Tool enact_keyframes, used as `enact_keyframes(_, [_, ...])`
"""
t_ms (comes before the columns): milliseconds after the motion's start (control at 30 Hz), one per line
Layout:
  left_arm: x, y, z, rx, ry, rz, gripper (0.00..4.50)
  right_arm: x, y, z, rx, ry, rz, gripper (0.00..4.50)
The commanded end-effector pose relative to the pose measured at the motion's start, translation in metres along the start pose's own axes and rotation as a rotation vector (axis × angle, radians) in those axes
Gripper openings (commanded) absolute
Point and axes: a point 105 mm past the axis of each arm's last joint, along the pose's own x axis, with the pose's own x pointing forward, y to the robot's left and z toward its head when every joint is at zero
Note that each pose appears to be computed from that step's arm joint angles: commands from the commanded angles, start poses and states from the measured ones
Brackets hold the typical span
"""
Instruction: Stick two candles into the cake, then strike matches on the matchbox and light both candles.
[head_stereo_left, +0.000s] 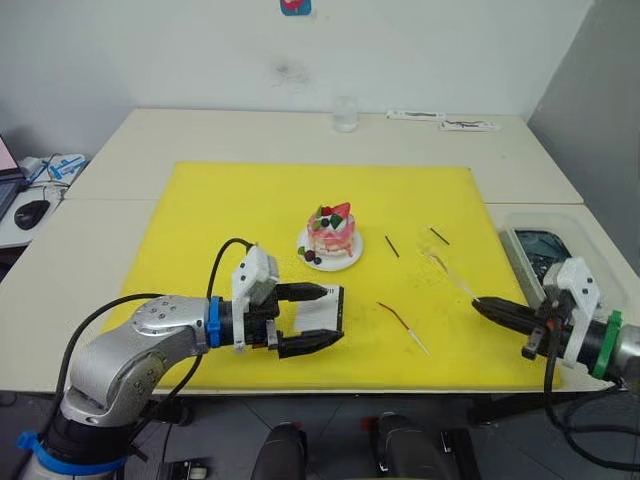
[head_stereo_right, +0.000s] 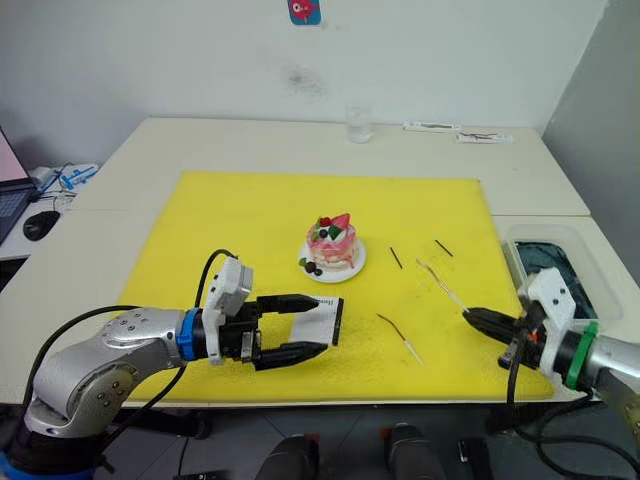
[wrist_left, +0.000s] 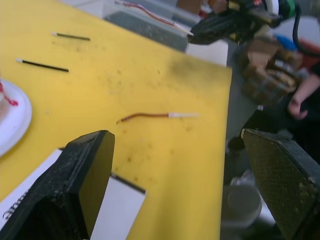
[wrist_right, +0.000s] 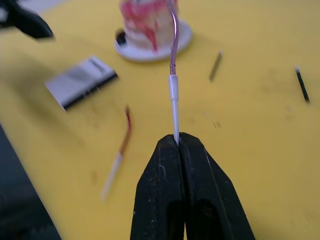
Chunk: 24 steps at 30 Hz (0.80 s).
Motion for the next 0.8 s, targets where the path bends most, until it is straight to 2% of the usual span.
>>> enact_keyframes(33, [0.005, -0.010, 0.030, -0.115, -0.149, -0.067, 4.50, 0.010, 0.018, 0.029, 0.051, -0.114, 0.079, 0.02])
enact_keyframes(133, [0.014, -0.017, 0.048, -0.234, -0.268, -0.130, 4.50, 0.021, 0.031, 0.051, 0.133, -0.203, 0.168, 0.02])
enact_keyframes(400, [0.041, -0.031, 0.073, -0.379, -0.453, -0.225, 4.50, 0.033, 0.049, 0.069, 0.275, -0.238, 0.290, 0.02])
enact_keyframes(600, [0.049, -0.031, 0.085, -0.432, -0.527, -0.250, 4.50, 0.038, 0.058, 0.073, 0.301, -0.229, 0.331, 0.02])
enact_keyframes(800, [0.050, -0.037, 0.085, -0.471, -0.527, -0.287, 4.50, 0.039, 0.062, 0.074, 0.300, -0.220, 0.342, 0.02])
